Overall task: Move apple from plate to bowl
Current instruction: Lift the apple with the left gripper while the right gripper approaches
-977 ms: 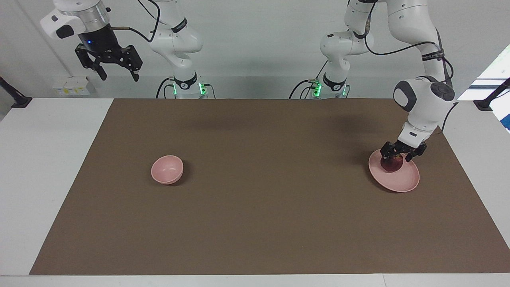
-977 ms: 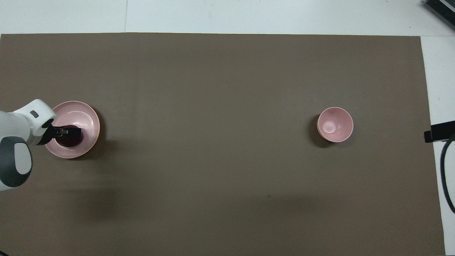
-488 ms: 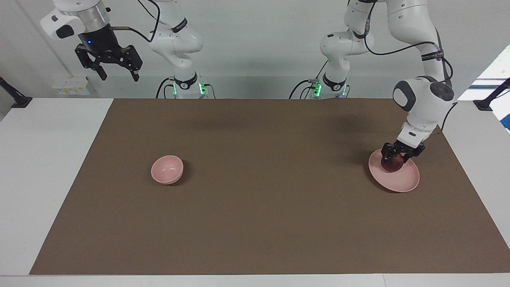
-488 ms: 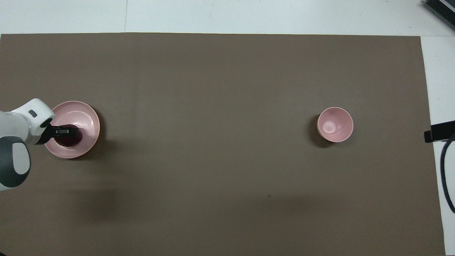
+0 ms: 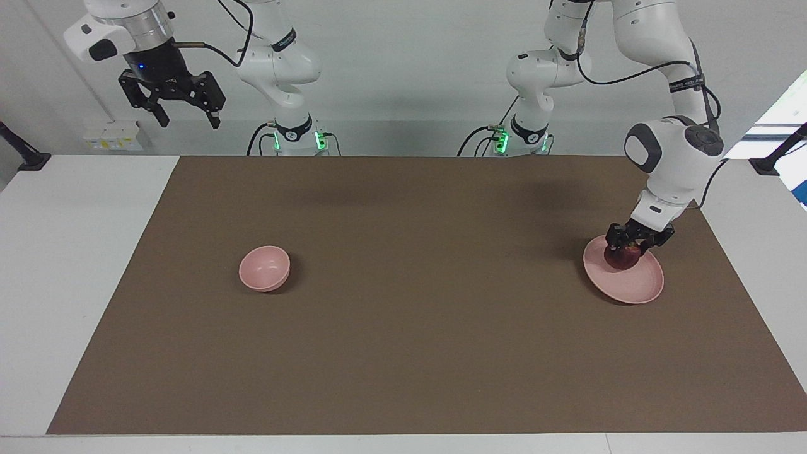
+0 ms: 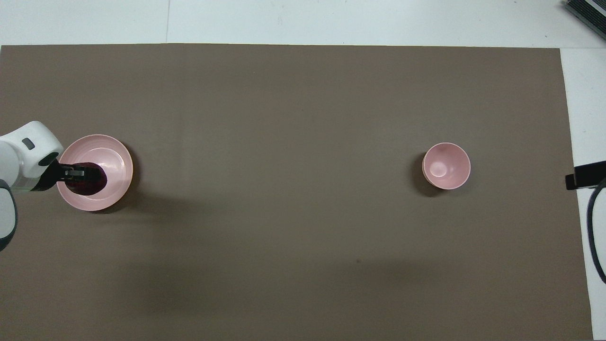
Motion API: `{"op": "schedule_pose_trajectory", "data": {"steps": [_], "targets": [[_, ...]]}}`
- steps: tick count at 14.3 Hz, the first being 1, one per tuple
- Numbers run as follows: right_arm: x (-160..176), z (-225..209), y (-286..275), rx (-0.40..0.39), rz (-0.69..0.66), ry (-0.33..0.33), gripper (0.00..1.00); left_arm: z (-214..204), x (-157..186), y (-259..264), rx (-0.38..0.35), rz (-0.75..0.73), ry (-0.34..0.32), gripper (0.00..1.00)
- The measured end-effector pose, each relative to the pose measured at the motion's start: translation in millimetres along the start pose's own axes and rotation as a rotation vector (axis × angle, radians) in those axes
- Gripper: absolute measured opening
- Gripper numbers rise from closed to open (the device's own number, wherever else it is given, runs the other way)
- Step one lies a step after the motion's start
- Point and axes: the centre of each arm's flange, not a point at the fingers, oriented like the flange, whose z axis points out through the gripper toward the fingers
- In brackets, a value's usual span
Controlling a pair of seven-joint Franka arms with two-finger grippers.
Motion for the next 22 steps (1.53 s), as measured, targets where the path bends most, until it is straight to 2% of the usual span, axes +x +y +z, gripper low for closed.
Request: {"op": "schedule_pose_trajectory", "data": {"steps": [3,5,10,13,15,17,20,22], "targets": [[-0.1,0.2,3.0,0.0,0.006,-0.001,1.0,-26.9,-2.5,56.7,-0.104,0.01,0.017,0.7],[-0.7,0.6,2.4,0.0,0.005,-0.006,1.0,-33.7,-1.2,102.5,-0.149,-0.017,0.021,0.7],[0.0,0.3,-13.1,0.003,0.016,0.01,1.0,-42.3,-9.1,207.0,-0.335,-0.054,-0.011,0.7],[9.9,30.2,-44.1,0.08,0.088,-0.003,1.0,-53.7,-12.4,244.7,-0.475,-0.103,-0.021,0.7],[18.8,55.9,-75.5,0.121,0.154,0.003,1.0,-61.8,-10.7,262.4,-0.557,-0.147,0.014,0.7],[21.4,74.2,-109.1,0.151,0.23,-0.02,1.0,-68.0,-10.2,281.6,-0.608,-0.184,0.06,0.7],[27.4,97.4,-142.4,0.21,0.369,-0.087,1.0,-77.0,-11.1,308.5,-0.681,-0.248,0.131,0.7],[33.7,114.3,-159.0,0.274,0.498,-0.158,1.0,-82.8,-12.3,321.8,-0.721,-0.284,0.181,0.7]]}}
